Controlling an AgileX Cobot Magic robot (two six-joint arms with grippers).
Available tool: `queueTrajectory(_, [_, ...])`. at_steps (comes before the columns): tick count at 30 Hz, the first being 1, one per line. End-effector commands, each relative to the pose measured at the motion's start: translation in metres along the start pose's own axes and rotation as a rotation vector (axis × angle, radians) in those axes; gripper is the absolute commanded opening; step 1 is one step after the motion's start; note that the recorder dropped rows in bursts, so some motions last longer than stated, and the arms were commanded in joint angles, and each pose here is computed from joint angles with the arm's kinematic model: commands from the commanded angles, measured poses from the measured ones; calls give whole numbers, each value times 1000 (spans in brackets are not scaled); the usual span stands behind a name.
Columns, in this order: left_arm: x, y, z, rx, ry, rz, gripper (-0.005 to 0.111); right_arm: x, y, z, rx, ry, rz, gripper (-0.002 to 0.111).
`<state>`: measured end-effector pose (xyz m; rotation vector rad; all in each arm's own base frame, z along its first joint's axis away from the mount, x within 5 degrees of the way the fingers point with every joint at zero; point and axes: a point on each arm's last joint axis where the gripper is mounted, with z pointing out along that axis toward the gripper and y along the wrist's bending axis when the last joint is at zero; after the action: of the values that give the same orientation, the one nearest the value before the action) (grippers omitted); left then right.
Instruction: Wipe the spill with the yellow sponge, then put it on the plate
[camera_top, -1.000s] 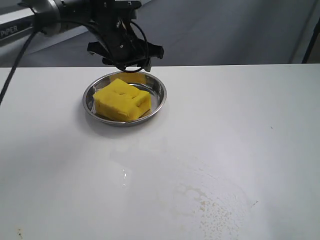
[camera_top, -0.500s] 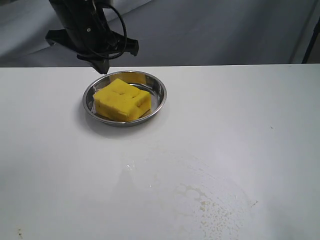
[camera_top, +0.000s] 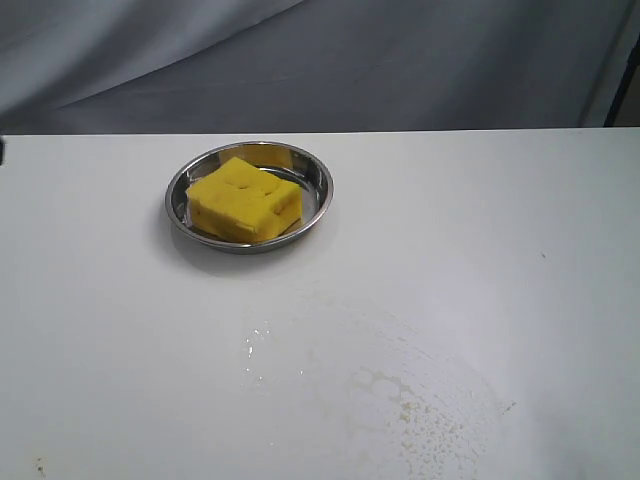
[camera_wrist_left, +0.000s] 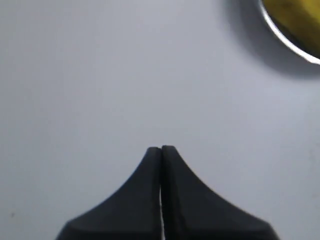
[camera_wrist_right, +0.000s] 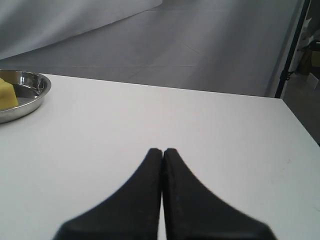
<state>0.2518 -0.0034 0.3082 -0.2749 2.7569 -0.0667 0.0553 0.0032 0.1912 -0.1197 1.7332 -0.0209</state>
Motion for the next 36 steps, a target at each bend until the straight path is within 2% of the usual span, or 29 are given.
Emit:
queueTrajectory(1, [31,28,-25,-15,-113,-37,0,0,0,0,6,-14,-6,0])
queueTrajectory(3, [60,39,-46,-29,-223,-30,0,0,0,0,6,-14,-6,0])
queueTrajectory(7, [100,42,-72,-26,-357,-13,0,0,0,0,6,-14,-6,0])
queueTrajectory(11, [136,33,-92,98,-487,-39,0,0,0,0,6,-14,-6,0])
queueTrajectory(14, [162,24,-107,200,-604,36,0,0,0,0,6,-14,-6,0])
queueTrajectory(17, [186,20,-123,239,-734,108,0,0,0,0,6,-14,-6,0])
queueTrajectory(21, [219,26,-139,180,-915,145,0,0,0,0,6,-14,-6,0])
queueTrajectory(25, [253,38,-149,30,-1096,168,0,0,-1,0,7,-14,-12,0])
queueTrajectory(27, [254,41,-153,-14,-1105,165,0,0,-1,0,8,-16,-12,0])
queueTrajectory(31, [255,39,-161,75,-1151,74,0,-1,0,0,5,-20,0,0])
queueTrajectory(36, [242,40,-156,82,-1258,52,0,-1,0,0,6,-27,0,0])
